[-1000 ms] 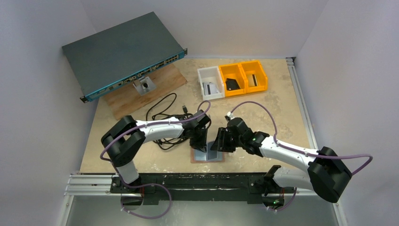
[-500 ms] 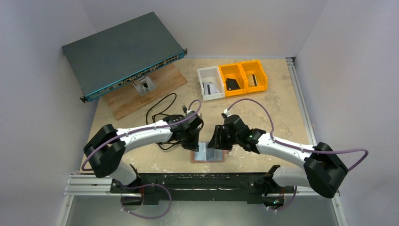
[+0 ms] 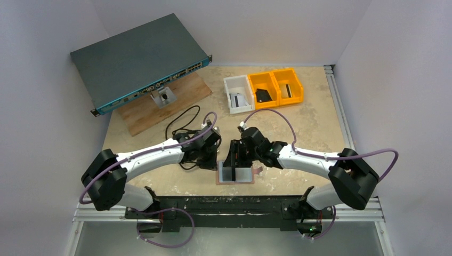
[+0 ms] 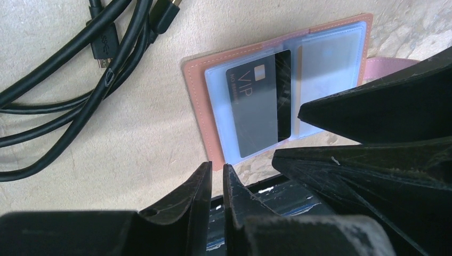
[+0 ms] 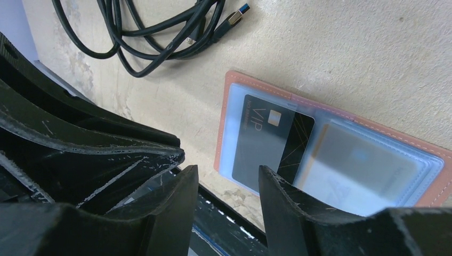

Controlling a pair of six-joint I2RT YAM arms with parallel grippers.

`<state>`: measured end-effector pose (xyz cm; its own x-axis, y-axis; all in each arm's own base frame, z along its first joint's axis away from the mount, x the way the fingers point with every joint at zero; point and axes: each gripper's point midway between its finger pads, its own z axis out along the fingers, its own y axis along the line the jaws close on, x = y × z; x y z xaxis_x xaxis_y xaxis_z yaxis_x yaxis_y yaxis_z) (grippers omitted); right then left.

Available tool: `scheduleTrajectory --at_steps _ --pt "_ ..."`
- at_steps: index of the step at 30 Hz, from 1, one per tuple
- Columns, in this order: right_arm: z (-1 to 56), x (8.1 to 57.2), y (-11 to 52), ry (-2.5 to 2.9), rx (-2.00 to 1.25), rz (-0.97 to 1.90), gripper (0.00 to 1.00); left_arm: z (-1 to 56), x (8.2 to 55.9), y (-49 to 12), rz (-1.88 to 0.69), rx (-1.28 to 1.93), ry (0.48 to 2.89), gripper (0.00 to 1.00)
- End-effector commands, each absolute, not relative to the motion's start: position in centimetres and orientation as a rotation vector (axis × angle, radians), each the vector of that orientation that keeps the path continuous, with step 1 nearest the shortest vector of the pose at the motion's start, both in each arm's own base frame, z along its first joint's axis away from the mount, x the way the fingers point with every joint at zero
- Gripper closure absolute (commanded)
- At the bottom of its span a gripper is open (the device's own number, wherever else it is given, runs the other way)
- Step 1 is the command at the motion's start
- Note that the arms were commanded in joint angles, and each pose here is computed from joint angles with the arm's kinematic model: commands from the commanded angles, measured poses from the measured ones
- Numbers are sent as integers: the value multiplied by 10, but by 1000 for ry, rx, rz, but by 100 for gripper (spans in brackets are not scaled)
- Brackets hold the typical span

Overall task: Take the credit cards out of the card holder
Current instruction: Remove the credit card from the card holder.

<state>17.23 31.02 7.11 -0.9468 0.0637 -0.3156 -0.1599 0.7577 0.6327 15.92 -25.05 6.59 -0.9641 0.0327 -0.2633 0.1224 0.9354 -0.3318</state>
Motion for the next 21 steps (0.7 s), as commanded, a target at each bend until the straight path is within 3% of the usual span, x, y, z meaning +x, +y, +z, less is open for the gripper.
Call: scheduleTrajectory --at_steps 1,7,11,21 --pt "91 180 322 2572 -95 1048 54 73 163 -251 -535 108 2807 87" --pt "84 177 306 2584 -46 1027 54 76 169 -270 -614 154 2800 87" --pt "72 175 297 2594 -21 1037 60 72 174 -287 -658 176 2816 89" --pt "50 174 291 2623 -12 1043 61 40 181 -288 -555 142 2882 94"
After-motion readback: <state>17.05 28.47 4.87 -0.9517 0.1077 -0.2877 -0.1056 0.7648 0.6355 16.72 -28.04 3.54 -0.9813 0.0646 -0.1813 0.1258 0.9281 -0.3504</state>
